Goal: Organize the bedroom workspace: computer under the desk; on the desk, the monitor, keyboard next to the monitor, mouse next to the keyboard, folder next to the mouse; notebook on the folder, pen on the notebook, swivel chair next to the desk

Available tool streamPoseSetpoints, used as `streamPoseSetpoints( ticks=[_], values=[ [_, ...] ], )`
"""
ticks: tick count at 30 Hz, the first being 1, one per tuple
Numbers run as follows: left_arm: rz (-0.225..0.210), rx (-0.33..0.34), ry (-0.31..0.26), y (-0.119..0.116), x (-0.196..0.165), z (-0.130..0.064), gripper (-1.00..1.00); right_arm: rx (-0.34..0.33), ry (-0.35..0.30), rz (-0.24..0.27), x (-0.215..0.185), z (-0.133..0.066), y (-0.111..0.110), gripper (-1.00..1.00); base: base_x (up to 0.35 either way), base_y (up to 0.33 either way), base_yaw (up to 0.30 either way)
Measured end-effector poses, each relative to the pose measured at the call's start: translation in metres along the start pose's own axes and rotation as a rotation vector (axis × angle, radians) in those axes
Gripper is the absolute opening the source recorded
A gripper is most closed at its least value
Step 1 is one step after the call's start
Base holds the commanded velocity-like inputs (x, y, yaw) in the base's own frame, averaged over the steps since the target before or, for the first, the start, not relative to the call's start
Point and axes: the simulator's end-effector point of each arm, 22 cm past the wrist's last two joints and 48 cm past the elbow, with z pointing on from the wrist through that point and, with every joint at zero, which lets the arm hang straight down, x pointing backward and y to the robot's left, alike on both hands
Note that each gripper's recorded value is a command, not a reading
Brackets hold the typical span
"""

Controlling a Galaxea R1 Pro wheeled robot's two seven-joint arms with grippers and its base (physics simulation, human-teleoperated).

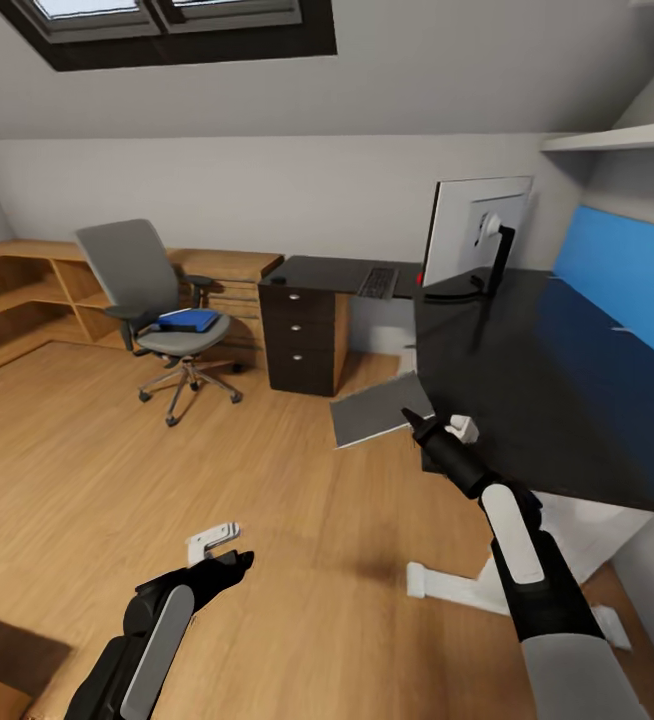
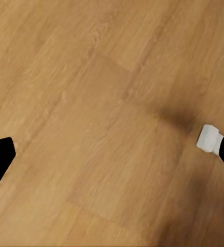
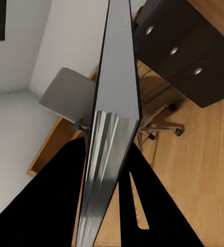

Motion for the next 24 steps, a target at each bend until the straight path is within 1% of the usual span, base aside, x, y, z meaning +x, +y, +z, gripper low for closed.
streamPoseSetpoints(
  ticks=[2, 3, 4, 7, 10, 14, 18, 24],
  values=[
    [0.0, 0.0, 0.0, 0.0, 0.0, 0.0, 1.0, 0.0, 0.004, -0.003, 0.003, 0.0, 0.001, -1.0, 0.229, 0.212, 0.28],
    [0.0, 0.0, 0.0, 0.0, 0.0, 0.0, 1.0, -0.001, 0.009, -0.005, 0.006, 0.001, 0.002, -1.0, 0.234, 0.219, 0.135],
    [0.0, 0.0, 0.001, 0.0, 0.0, 0.0, 1.0, -0.011, 0.03, -0.015, 0.015, 0.003, 0.007, -1.0, 0.234, 0.22, 0.108],
    [0.0, 0.0, 0.001, 0.0, 0.0, 0.0, 1.0, -0.016, 0.04, -0.021, 0.019, 0.004, 0.009, -1.0, 0.235, 0.22, 0.056],
    [0.0, 0.0, 0.001, 0.0, 0.0, 0.0, 1.0, -0.021, 0.044, -0.022, 0.02, 0.004, 0.011, -1.0, 0.235, 0.221, 0.019],
    [0.0, -0.001, 0.0, 0.0, 0.0, 0.0, 1.0, -0.056, 0.043, -0.021, 0.02, 0.004, 0.017, -1.0, 0.235, 0.221, 0.003],
    [0.0, -0.001, 0.0, 0.0, 0.0, 0.0, 1.0, -0.07, 0.044, -0.02, 0.021, 0.003, 0.02, -1.0, 0.235, 0.221, 0.001],
    [0.0, -0.003, -0.001, 0.001, 0.0, 0.0, 1.0, -0.072, 0.045, -0.018, 0.021, 0.003, 0.02, -1.0, 0.235, 0.222, 0.0]
  ],
)
